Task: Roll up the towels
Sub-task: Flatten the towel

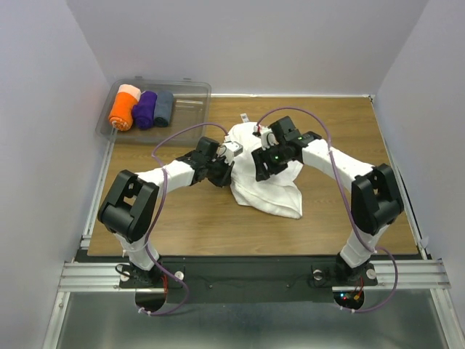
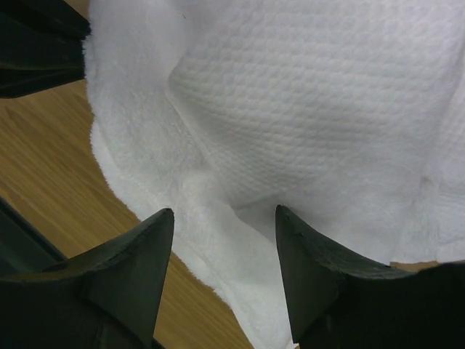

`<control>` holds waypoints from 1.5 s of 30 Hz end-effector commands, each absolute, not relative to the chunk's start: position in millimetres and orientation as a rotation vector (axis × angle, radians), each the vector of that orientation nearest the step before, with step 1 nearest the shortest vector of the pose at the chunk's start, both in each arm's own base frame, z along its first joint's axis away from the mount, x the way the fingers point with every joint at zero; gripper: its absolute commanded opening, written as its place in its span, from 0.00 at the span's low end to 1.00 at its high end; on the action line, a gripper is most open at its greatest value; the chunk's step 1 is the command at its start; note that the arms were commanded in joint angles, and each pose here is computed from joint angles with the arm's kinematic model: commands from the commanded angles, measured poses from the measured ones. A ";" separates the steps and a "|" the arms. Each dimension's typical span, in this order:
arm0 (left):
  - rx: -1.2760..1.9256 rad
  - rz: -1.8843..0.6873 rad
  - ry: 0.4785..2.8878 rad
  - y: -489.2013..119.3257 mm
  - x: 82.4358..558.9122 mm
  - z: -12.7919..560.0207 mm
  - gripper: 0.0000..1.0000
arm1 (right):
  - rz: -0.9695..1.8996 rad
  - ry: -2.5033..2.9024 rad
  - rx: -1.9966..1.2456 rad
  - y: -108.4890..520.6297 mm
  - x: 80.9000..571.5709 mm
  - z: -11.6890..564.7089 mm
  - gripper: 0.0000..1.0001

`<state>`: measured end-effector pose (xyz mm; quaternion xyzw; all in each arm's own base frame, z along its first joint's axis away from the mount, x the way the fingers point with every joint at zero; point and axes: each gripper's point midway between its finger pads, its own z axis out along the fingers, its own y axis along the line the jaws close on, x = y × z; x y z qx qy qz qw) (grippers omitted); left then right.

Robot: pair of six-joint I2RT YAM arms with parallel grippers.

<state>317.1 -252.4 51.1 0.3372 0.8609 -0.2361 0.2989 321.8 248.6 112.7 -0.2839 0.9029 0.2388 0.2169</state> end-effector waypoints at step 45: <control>0.882 -0.425 2.039 -244.1 369.2 122.5 0.00 | 0.399 2.175 -0.378 145.4 405.1 258.5 0.01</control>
